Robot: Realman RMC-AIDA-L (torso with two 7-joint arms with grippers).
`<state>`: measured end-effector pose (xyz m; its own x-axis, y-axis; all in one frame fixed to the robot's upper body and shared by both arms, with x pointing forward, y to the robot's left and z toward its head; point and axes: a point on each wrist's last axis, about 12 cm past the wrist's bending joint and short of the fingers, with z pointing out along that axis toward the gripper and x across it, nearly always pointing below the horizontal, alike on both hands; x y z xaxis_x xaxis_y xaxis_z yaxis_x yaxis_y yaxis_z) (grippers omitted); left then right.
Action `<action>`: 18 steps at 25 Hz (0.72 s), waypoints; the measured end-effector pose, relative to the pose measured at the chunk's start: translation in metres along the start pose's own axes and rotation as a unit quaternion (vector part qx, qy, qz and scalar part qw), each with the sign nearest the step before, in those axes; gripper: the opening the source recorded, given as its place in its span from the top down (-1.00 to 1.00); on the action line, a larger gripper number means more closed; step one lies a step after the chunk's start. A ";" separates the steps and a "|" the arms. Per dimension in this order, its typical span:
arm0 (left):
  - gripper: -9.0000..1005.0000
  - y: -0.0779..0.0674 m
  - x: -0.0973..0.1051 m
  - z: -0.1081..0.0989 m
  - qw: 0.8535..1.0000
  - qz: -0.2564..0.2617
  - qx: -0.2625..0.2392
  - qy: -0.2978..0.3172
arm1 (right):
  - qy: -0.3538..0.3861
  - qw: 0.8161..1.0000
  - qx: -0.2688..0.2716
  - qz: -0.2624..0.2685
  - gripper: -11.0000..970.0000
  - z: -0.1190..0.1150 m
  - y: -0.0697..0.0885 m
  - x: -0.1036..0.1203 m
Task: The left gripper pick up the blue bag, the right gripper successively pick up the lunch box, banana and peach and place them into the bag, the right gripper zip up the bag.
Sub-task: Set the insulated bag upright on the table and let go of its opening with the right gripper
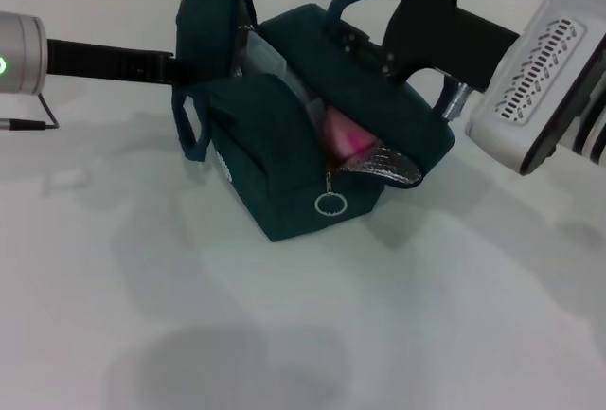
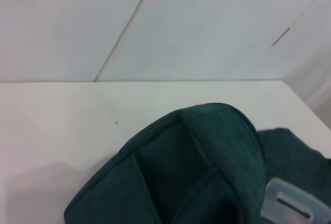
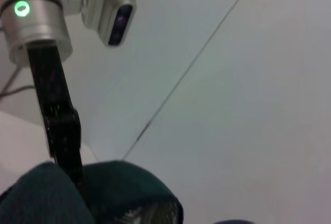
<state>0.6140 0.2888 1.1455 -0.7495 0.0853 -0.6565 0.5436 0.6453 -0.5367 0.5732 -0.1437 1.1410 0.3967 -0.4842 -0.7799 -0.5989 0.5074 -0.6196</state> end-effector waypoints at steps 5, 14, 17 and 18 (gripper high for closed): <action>0.89 -0.002 -0.004 0.003 1.000 0.009 -0.001 0.002 | 0.050 0.998 0.029 0.012 -0.25 -0.002 -0.009 0.015; 0.89 0.000 -0.012 -0.003 1.000 0.028 -0.009 0.000 | 0.071 0.996 0.016 0.057 -0.26 -0.010 0.007 0.025; 0.89 -0.001 -0.017 -0.003 0.999 0.043 -0.013 0.003 | 0.071 0.995 0.012 0.066 -0.26 -0.013 0.013 0.025; 0.89 -0.002 -0.019 -0.003 0.999 0.047 -0.014 0.006 | 0.071 0.995 0.010 0.068 -0.25 -0.014 0.015 0.025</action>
<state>0.6265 0.2881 1.1604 -0.6997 0.1551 -0.6974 0.6014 0.6548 -0.4577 0.5646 -0.1582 1.1139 0.2091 -0.5054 -0.8372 -0.6255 0.5890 -0.5117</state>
